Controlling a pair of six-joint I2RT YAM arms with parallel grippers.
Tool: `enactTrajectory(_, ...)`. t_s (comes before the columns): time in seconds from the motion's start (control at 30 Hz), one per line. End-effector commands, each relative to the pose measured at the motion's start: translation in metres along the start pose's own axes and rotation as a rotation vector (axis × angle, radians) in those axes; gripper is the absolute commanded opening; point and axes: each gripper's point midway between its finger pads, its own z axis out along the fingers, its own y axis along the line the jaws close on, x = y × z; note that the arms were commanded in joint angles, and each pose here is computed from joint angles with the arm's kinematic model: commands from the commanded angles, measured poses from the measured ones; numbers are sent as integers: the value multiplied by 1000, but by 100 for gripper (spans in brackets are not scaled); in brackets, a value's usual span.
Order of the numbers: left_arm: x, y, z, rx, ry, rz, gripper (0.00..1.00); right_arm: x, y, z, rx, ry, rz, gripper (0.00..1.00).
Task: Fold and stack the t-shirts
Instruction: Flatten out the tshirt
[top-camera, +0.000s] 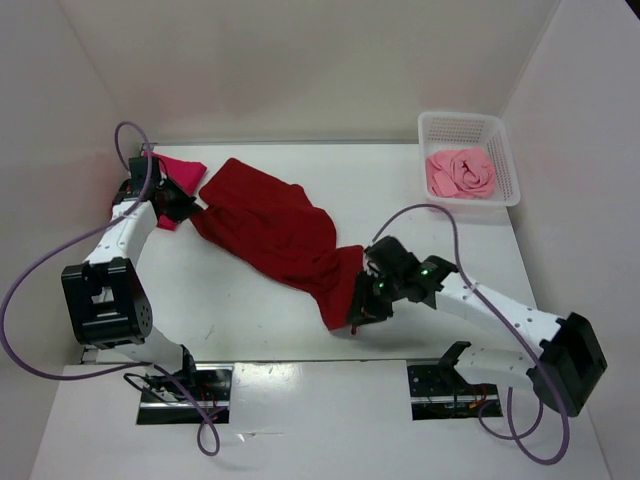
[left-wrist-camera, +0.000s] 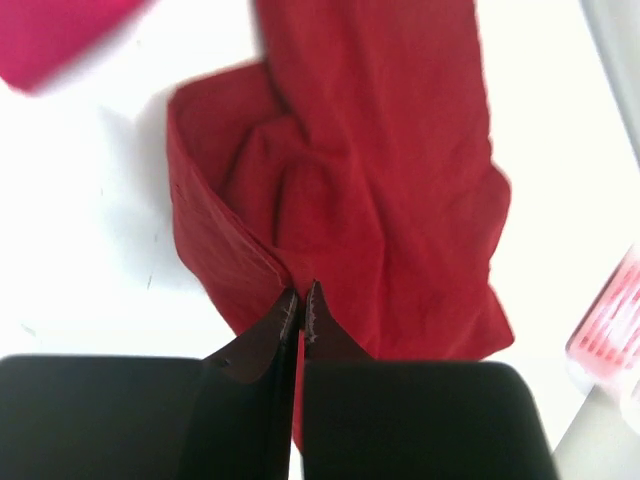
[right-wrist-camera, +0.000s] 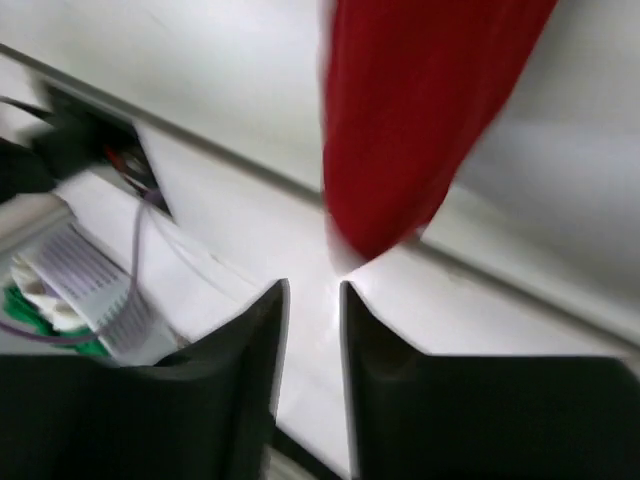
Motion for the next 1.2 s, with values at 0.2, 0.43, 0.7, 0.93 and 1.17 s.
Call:
enactTrajectory(0.2, -35, 1, -1, -32, -66, 22, 0, -9, -30, -6, 146, -43, -18, 73)
enactTrajectory(0.43, -39, 7, -3, -57, -77, 33, 0, -31, -79, 19, 161, -218, 290, 26)
enactTrajectory(0.7, -27, 1, 10, -38, -42, 43, 0, -102, -86, 27, 169, -434, 318, 59)
enactTrajectory(0.93, -8, 4, 15, -29, -2, 52, 0, -165, -116, 41, 255, -510, 299, 55)
enactTrajectory(1.17, -7, -1, 7, -7, -12, 47, 0, -186, -110, 70, 201, -426, 257, 52)
